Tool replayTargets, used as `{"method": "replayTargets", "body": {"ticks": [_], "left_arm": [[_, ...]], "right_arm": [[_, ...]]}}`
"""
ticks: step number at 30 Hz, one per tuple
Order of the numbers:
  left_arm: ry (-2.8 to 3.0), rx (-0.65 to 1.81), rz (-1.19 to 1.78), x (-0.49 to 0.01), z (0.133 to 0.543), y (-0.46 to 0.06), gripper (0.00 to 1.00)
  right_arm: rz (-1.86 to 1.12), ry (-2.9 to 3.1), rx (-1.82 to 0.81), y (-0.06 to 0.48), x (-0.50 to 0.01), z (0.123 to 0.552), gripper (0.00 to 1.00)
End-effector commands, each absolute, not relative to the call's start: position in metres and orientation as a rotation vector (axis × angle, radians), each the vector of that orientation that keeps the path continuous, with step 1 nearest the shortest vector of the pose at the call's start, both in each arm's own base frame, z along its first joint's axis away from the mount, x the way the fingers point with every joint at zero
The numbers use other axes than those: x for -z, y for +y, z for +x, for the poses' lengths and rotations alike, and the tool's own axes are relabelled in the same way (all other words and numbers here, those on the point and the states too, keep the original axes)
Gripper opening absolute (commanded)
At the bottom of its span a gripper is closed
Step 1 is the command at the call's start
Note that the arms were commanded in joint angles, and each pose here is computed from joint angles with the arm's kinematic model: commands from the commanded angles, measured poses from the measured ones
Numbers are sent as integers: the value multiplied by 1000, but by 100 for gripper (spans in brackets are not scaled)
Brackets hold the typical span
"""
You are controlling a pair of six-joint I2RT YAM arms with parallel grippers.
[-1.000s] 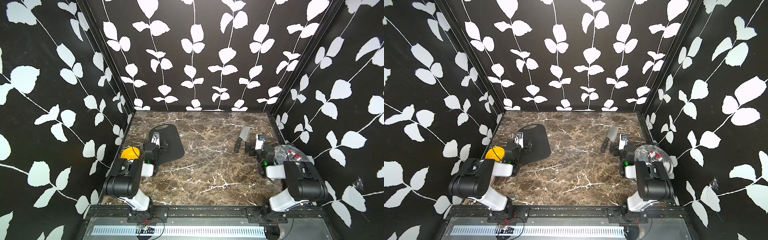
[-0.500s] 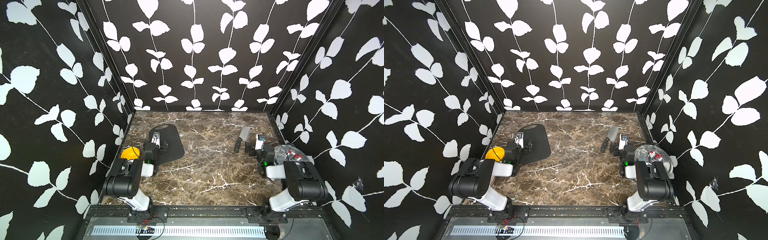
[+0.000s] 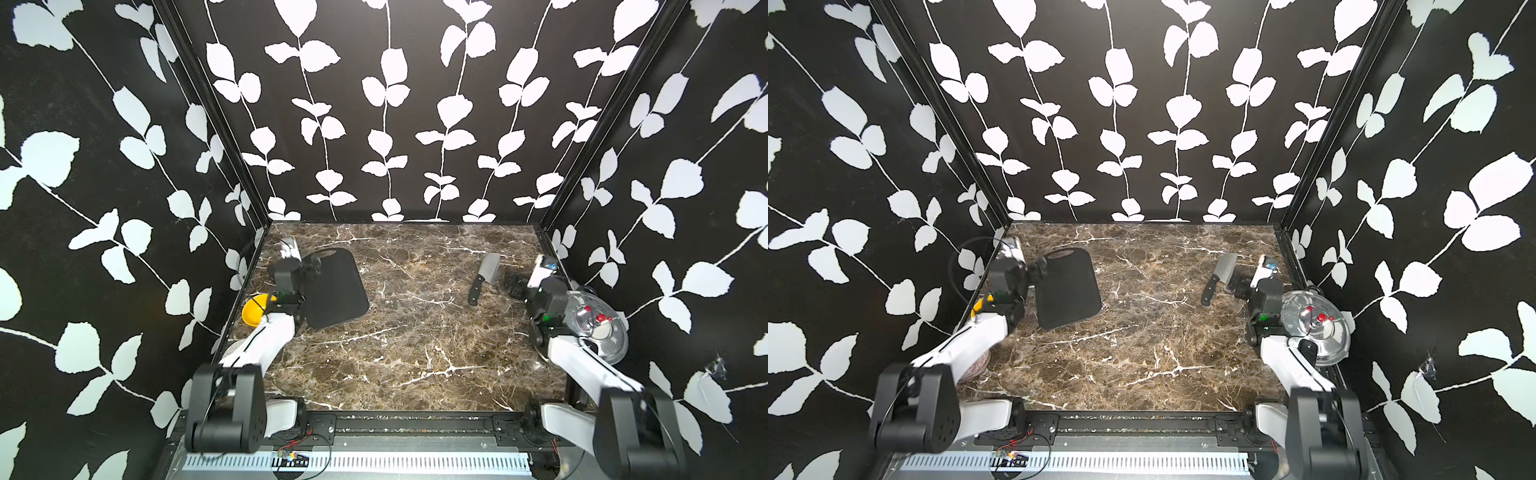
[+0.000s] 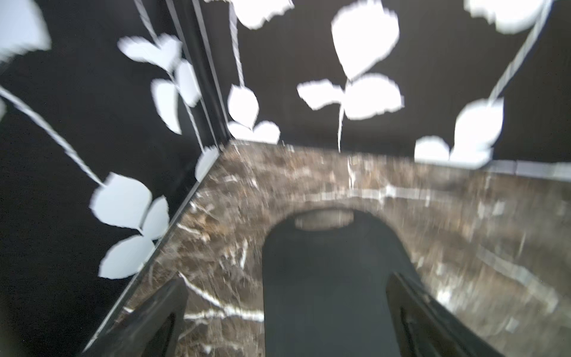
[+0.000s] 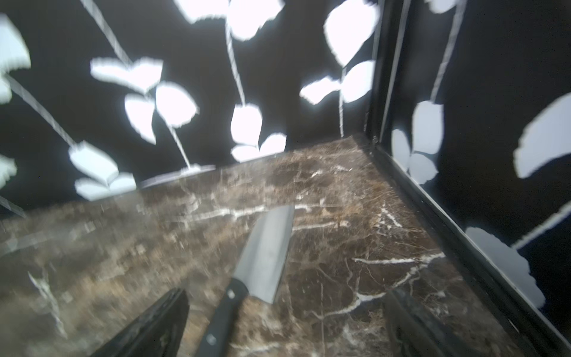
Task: Align the knife with the edge of the cutting board
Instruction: Adjust the work surface at the center of the board.
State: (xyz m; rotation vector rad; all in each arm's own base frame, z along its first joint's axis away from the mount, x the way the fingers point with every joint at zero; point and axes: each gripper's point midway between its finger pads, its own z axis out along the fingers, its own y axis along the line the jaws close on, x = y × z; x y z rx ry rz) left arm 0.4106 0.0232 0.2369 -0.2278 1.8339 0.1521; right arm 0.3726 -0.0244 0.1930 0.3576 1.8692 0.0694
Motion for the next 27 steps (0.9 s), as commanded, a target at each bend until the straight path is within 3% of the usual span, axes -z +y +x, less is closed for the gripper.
{"method": "replayTargets", "body": {"ticks": [1, 6, 14, 27], "left_arm": [[2067, -181, -414, -211, 382, 37, 98], [2117, -105, -392, -208, 389, 25, 98], [2150, -95, -396, -186, 388, 23, 98], [2454, -65, -432, -101, 423, 22, 98]], "right_arm": [[585, 1985, -171, -25, -191, 353, 100], [492, 1974, -334, 1, -203, 360, 100], [385, 2052, -299, 22, -194, 368, 100], [165, 2188, -296, 98, -186, 386, 100]]}}
